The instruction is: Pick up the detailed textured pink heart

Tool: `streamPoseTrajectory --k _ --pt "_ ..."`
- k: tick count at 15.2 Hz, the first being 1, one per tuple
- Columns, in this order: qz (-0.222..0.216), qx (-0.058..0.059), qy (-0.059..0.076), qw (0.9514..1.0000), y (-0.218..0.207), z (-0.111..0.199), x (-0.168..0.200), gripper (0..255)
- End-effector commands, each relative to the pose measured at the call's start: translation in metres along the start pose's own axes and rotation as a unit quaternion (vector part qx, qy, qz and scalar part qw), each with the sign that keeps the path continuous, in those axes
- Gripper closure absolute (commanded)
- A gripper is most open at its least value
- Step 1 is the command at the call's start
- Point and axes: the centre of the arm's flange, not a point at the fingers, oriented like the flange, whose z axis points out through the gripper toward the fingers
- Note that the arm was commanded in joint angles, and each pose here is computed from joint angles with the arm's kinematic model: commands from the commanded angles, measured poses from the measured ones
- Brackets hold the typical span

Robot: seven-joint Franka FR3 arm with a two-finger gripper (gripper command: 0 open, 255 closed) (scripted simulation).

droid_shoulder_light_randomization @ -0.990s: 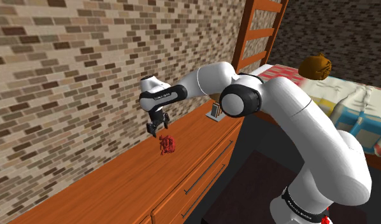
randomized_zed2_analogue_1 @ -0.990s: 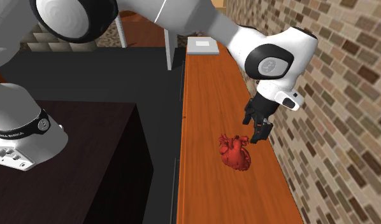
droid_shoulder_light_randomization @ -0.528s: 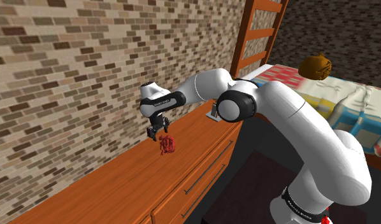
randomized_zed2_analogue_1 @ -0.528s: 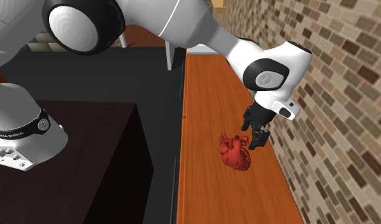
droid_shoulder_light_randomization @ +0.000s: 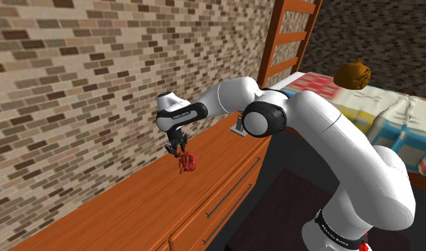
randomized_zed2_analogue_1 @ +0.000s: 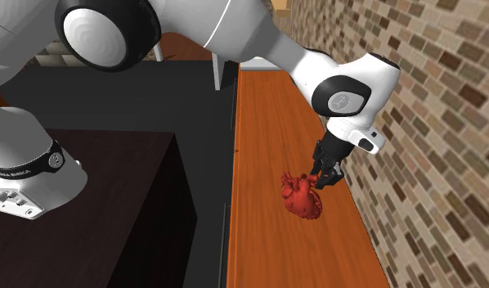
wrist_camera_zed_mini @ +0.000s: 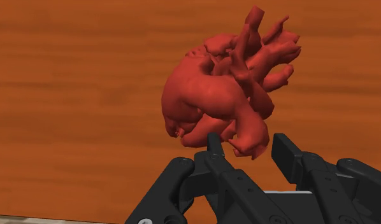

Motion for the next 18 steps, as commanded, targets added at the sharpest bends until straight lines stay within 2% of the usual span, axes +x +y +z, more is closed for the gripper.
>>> streamPoseTrajectory --k 1,3,18 --pt "0.0 0.0 -0.001 1.0 0.0 0.001 0.0 255" --pt "0.0 0.0 -0.001 1.0 0.0 0.002 -0.001 255" --pt "0.0 0.0 -0.001 1.0 0.005 -0.076 -0.016 255"
